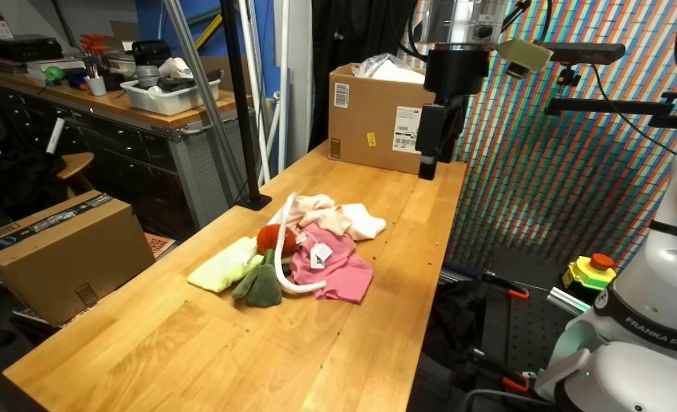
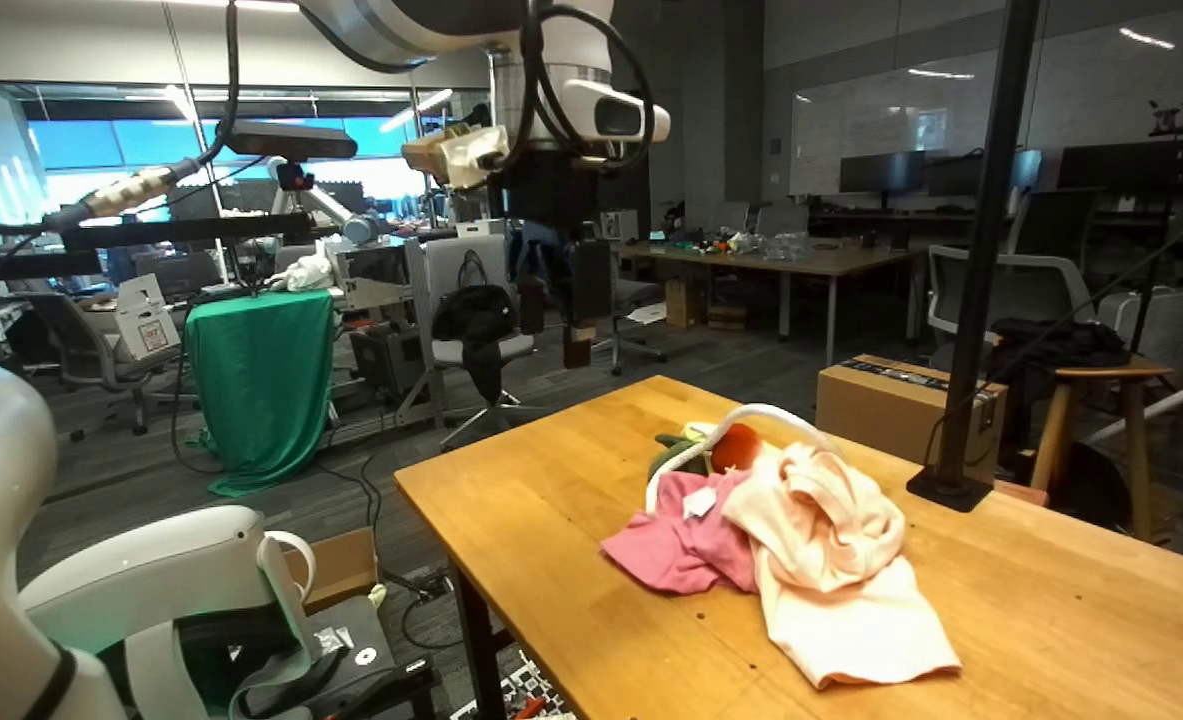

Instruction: Spread the pile - put the white string on the right, the plush toy on the left and spread the cloths to the sides

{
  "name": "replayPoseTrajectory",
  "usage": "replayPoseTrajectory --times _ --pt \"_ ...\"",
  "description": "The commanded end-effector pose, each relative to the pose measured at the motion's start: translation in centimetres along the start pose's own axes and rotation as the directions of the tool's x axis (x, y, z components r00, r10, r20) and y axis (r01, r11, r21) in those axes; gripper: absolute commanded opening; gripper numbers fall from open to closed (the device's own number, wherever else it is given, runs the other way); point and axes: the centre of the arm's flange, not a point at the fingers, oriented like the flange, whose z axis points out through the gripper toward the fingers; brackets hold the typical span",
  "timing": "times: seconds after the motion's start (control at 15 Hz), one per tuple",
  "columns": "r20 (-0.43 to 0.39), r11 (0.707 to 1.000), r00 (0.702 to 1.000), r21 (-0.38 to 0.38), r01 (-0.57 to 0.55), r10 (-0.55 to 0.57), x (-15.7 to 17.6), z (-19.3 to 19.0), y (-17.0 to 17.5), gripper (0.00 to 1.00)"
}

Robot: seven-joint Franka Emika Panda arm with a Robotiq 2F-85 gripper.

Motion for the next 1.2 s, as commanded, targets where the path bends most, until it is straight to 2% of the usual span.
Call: replayPoseTrajectory --times 0.0,0.33,0.6,0.8,1.13 --pt "-0.119 1.000 0.993 -0.009 -0.014 0.013 3.4 0.4 -0.8 1.00" --pt "-0.239 1.000 0.971 -0.011 -0.018 0.015 7.4 0.7 -1.6 1.00" --pt "-0.271 0.999 0.963 -0.026 -0.024 0.016 11.1 0.5 -1.8 1.00" --pt "-0.256 0.999 0.966 -0.034 -0.039 0.030 13.4 0.1 -1.8 1.00" --pt "-0.161 0.998 0.986 -0.016 -0.054 0.050 16.7 0.2 -1.6 1.00"
